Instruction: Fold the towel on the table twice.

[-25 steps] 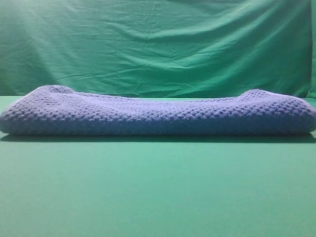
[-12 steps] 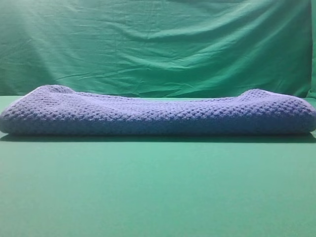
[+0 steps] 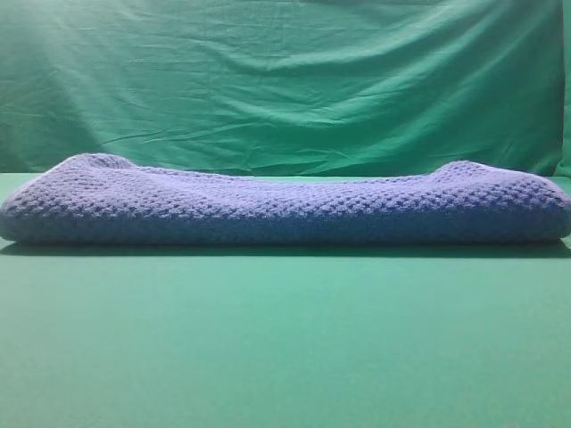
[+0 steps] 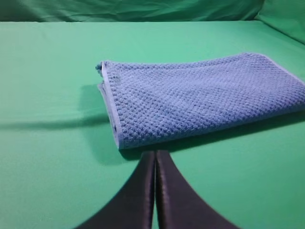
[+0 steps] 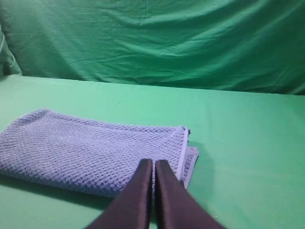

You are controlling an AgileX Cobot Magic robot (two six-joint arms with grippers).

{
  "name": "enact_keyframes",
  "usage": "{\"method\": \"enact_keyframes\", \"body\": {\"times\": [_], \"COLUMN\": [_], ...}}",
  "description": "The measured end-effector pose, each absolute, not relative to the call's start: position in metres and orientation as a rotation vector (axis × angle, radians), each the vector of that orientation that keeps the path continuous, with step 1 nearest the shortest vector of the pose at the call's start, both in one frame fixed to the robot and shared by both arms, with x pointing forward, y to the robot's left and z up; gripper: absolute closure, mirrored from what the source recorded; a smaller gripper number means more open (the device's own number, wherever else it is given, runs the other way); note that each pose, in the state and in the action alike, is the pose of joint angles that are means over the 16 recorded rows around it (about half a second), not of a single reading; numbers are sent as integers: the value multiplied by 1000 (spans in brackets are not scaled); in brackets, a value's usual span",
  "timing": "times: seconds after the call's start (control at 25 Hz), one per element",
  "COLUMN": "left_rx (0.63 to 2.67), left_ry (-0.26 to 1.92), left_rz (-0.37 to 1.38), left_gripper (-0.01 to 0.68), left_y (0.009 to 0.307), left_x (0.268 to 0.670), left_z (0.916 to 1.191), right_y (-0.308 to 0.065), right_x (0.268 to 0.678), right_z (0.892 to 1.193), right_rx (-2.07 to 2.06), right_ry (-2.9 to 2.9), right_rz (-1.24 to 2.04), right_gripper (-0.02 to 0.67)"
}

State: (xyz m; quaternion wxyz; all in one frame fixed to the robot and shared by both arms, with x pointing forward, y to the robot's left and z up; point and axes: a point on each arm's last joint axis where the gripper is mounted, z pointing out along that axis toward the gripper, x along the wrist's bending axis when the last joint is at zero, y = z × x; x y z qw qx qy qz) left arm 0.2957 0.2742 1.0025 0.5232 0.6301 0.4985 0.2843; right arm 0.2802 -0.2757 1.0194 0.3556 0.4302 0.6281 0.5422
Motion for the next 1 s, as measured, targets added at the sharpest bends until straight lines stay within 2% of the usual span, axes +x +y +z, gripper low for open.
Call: {"method": "enact_keyframes", "body": {"times": [0.52, 1.0], "left_rx": [1510, 1491], "left_ry": [1191, 1123], "left_rz": [690, 772], "left_gripper": [673, 673], "left_y": [275, 280], "left_x": [295, 285], "left_z": [997, 992], "right_y": [-275, -276], "right_x": [283, 283], "right_z": [1013, 1007], "right_rx": [1138, 1114], "right_ry": [1600, 1625], "right_rz": [1433, 1373], "right_gripper": [649, 649]}}
